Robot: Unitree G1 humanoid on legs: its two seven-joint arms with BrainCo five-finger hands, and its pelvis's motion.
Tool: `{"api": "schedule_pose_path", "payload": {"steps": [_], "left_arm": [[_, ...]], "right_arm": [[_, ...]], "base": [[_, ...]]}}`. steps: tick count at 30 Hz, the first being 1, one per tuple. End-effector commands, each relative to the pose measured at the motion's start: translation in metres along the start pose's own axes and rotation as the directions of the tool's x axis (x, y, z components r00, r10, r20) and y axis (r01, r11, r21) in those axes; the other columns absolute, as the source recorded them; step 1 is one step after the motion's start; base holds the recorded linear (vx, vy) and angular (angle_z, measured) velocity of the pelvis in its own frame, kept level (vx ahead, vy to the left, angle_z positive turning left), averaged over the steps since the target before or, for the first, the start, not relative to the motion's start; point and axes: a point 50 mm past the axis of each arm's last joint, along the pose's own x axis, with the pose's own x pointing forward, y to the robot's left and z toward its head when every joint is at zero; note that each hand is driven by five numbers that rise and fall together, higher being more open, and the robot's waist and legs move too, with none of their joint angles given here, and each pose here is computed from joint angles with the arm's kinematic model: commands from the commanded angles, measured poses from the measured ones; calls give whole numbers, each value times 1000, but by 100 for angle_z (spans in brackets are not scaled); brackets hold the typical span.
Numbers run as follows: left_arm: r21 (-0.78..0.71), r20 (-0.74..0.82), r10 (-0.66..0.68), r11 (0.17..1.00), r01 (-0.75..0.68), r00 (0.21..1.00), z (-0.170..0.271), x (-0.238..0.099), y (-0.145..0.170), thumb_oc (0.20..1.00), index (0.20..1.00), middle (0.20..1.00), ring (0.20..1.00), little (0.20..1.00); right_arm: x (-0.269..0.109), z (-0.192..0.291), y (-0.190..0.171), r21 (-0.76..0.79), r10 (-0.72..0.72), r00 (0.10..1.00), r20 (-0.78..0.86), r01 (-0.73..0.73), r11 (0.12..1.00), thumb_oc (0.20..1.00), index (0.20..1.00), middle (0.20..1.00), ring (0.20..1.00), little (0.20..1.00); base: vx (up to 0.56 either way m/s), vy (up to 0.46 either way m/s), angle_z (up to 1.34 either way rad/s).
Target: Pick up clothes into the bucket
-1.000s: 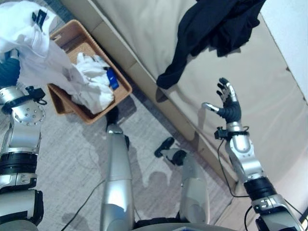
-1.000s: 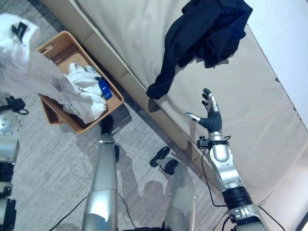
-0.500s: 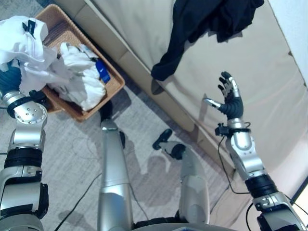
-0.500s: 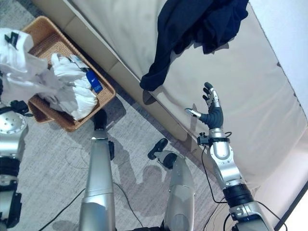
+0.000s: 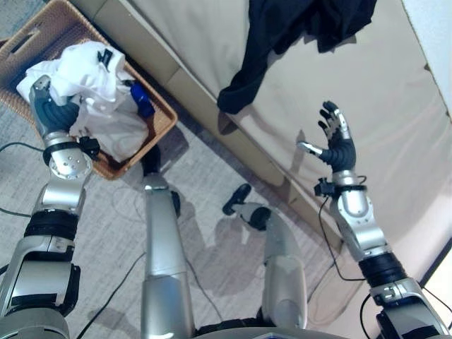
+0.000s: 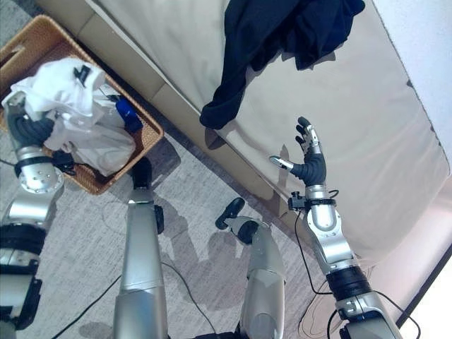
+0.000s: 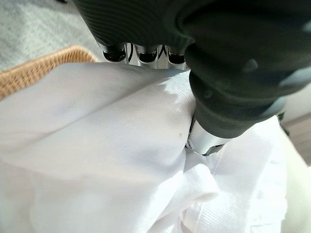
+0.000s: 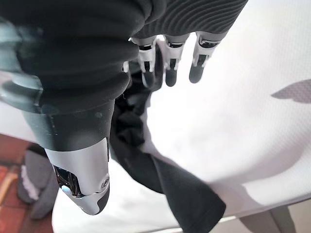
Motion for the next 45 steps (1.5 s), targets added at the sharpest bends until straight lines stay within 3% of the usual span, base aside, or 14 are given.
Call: {"api": "schedule_pose_path", "payload": {"steps": [1,12,19,20,21,31,37,41,43,45], "left_arm": [[32,41,-43,999,42,998,14,11,0,200,200,200,200,200],[131,-35,65,990,-60,997,3,21,14,200,200,200,200,200],[68,-75,99,993,-94,992,4,25,15,200,200,200,200,200],[60,-82,106,993,-101,991,3,24,15,693,693,693,693,693],[60,-82,106,993,-101,991,2,24,15,1000,1000,1000,1000,1000],[-26,-160,141,989,-147,977,-6,22,16,1000,1000,1000,1000,1000],[-422,-150,158,882,-208,976,13,3,-12,1000,1000,1000,1000,1000],[-547,-124,152,814,-195,981,23,-12,-25,1000,1000,1000,1000,1000],[-643,-124,158,739,-201,980,32,-22,-33,1000,1000,1000,1000,1000],[-654,-102,154,734,-183,983,38,-27,-36,1000,1000,1000,1000,1000]], "right_arm": [[5,21,-20,-26,-41,994,98,44,999,1000,1000,1000,1000,1000],[1,22,-21,-29,-31,995,98,33,999,1000,1000,1000,1000,1000],[0,22,-19,-22,-25,995,97,27,999,1000,1000,1000,1000,1000],[0,22,-18,-19,-23,995,95,25,1000,1000,1000,1000,1000,1000],[0,22,-18,-19,-23,995,95,25,1000,1000,1000,1000,1000,1000],[-2,19,-17,-6,-21,997,78,22,1000,1000,1000,1000,1000,1000],[-4,11,-14,5,-51,998,41,51,999,1000,1000,1000,1000,1000],[-5,8,-17,3,-81,996,26,81,997,1000,1000,1000,1000,1000],[-6,5,-19,-17,-94,996,13,94,995,1000,1000,1000,1000,1000],[-7,5,-19,-25,-98,995,11,99,995,1000,1000,1000,1000,1000]], "base": [[0,0,0],[0,0,0],[-1,-2,-2],[0,-10,-5],[1,-9,-4],[0,0,0],[0,0,0],[-9,-3,1],[-39,-19,5],[0,0,0]]}}
